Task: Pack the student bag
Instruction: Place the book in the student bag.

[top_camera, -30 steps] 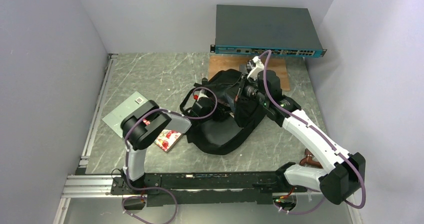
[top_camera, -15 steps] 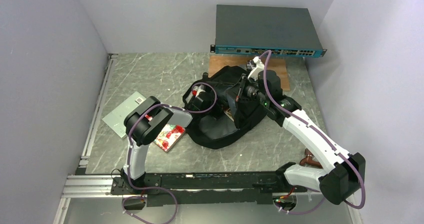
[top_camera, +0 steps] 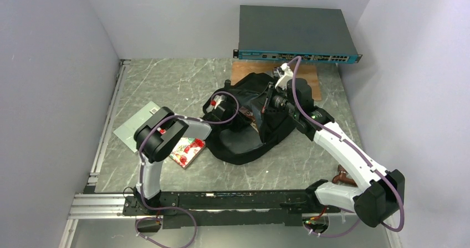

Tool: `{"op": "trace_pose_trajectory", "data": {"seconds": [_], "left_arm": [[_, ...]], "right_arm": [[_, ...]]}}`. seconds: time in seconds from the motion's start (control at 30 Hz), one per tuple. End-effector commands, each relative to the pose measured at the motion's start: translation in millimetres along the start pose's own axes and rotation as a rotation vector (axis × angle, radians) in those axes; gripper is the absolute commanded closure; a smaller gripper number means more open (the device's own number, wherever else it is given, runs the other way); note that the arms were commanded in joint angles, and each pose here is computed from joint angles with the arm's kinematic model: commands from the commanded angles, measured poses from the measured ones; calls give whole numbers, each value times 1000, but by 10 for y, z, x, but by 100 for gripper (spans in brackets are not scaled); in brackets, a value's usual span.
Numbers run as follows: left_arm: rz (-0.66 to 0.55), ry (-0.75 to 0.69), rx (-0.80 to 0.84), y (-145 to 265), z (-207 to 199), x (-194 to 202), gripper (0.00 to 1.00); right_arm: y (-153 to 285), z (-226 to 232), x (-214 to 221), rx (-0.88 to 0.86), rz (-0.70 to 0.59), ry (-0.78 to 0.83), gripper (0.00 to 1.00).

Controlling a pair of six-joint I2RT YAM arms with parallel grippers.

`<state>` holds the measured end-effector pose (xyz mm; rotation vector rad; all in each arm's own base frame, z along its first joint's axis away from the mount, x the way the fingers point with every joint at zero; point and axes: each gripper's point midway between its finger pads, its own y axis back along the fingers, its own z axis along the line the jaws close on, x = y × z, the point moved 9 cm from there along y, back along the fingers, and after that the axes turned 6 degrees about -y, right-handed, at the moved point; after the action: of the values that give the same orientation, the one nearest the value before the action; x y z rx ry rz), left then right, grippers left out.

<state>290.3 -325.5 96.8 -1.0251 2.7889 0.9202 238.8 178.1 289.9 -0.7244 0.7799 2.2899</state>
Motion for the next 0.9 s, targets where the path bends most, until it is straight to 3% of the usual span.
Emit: {"op": "trace_pose_trajectory", "data": {"seconds": [0.0, 0.1, 0.17, 0.33, 0.5, 0.6, 0.7, 0.87], "left_arm": [[-22, -15, 27, -308, -138, -81, 71], [-68, -45, 61, -416, -218, -150, 75], [-62, -106, 50, -366, -293, -151, 72], [-18, -154, 26, -67, -284, -72, 50], [117, -217, 42, 240, -151, 88, 40], [139, -283, 105, 512, -68, 187, 35], [112, -372, 181, 847, -127, 201, 16], [75, -533, 214, 1296, -208, 196, 14]], "right_arm": [[124, 237, -204, -132, -98, 41, 100], [72, 228, -209, -122, -63, 52, 100], [45, 191, -206, -106, -52, 63, 100], [47, 22, -231, -40, -62, 91, 100], [62, -114, -254, 8, -63, 113, 100], [60, -177, -230, 27, -50, 129, 100], [62, -212, -199, 35, -38, 137, 100], [83, -256, -154, 49, -42, 140, 100]]}}
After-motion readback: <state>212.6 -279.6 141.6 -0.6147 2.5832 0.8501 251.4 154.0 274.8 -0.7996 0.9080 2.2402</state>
